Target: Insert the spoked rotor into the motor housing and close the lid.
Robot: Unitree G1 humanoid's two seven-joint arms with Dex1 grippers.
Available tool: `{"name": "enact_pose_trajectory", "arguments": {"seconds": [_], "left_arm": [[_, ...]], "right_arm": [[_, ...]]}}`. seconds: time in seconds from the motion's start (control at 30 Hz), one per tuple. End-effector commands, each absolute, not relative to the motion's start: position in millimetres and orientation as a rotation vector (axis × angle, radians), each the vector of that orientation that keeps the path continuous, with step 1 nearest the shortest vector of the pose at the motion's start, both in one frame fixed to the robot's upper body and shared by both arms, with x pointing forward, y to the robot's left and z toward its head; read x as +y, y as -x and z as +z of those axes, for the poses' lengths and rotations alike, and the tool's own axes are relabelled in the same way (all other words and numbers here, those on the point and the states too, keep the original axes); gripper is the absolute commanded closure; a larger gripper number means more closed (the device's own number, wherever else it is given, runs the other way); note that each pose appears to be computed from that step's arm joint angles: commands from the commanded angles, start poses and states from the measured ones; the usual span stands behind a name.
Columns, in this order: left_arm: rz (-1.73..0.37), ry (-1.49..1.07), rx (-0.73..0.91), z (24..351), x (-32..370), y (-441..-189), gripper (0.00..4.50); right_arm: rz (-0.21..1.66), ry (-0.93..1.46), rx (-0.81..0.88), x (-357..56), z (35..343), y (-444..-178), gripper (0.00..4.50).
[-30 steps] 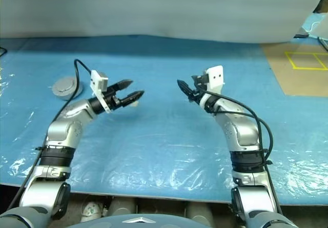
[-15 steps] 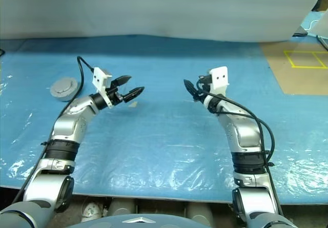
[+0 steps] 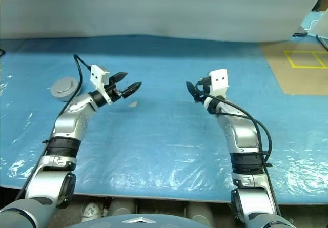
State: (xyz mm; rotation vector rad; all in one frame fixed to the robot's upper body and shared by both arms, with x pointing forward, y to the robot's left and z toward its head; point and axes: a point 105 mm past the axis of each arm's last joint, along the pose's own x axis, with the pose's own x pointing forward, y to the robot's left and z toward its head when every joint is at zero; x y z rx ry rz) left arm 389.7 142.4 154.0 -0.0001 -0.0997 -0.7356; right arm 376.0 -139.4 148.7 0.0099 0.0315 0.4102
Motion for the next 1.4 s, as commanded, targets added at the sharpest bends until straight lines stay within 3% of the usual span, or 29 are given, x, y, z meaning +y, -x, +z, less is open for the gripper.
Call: {"name": "enact_pose_trajectory", "arguments": {"seconds": [0.03,1.4], "left_arm": [[-0.716,-0.022,-0.158,169.6,148.7,-390.2,0.02],[-0.727,-0.032,-0.179,175.4,140.9,-394.2,0.02]], "right_arm": [[0.401,0.003,-0.022,-141.9,161.9,-377.1,1.06],[0.372,0.025,-0.022,-146.9,162.5,-381.4,1.06]]}}
